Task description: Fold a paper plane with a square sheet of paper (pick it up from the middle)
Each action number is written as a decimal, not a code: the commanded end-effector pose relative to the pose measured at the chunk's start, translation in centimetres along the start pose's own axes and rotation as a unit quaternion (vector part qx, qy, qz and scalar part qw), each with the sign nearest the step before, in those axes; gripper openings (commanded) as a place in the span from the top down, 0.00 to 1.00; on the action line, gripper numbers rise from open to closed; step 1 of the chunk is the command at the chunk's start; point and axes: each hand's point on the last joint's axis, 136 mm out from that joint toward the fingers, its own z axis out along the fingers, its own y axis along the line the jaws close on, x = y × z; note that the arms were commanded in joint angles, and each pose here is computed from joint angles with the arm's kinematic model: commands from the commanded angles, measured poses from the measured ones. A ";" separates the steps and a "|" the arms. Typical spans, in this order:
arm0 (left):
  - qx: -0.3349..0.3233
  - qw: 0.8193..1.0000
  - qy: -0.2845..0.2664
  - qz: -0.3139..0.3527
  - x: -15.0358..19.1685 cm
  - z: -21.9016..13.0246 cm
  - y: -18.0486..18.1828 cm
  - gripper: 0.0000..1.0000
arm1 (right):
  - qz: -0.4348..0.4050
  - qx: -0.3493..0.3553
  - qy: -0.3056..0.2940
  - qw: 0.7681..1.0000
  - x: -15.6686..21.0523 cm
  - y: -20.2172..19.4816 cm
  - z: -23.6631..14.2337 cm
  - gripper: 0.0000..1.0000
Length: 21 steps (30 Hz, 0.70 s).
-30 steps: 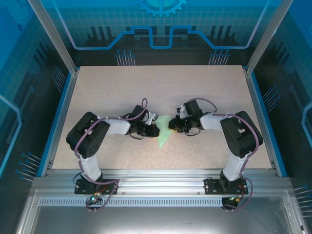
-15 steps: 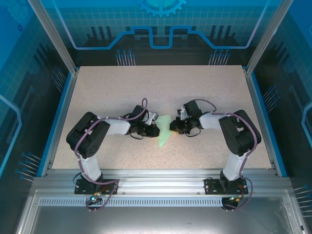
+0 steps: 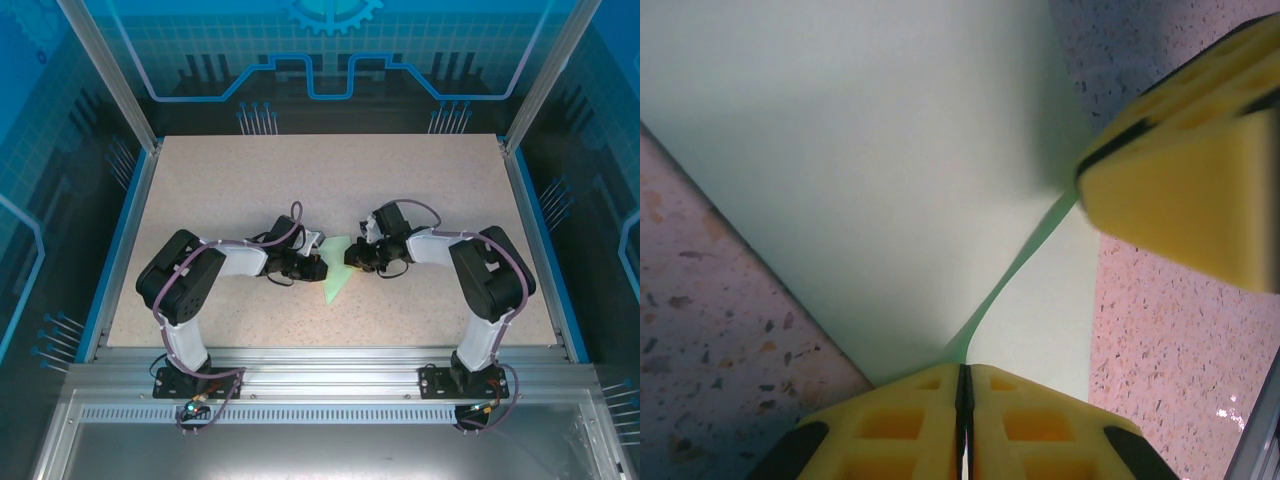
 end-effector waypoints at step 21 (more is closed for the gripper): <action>-0.008 1.000 0.020 -0.005 0.8 0.4 0.8 0.86 | 0.006 -0.029 0.031 0.999 5.7 2.5 2.1 0.83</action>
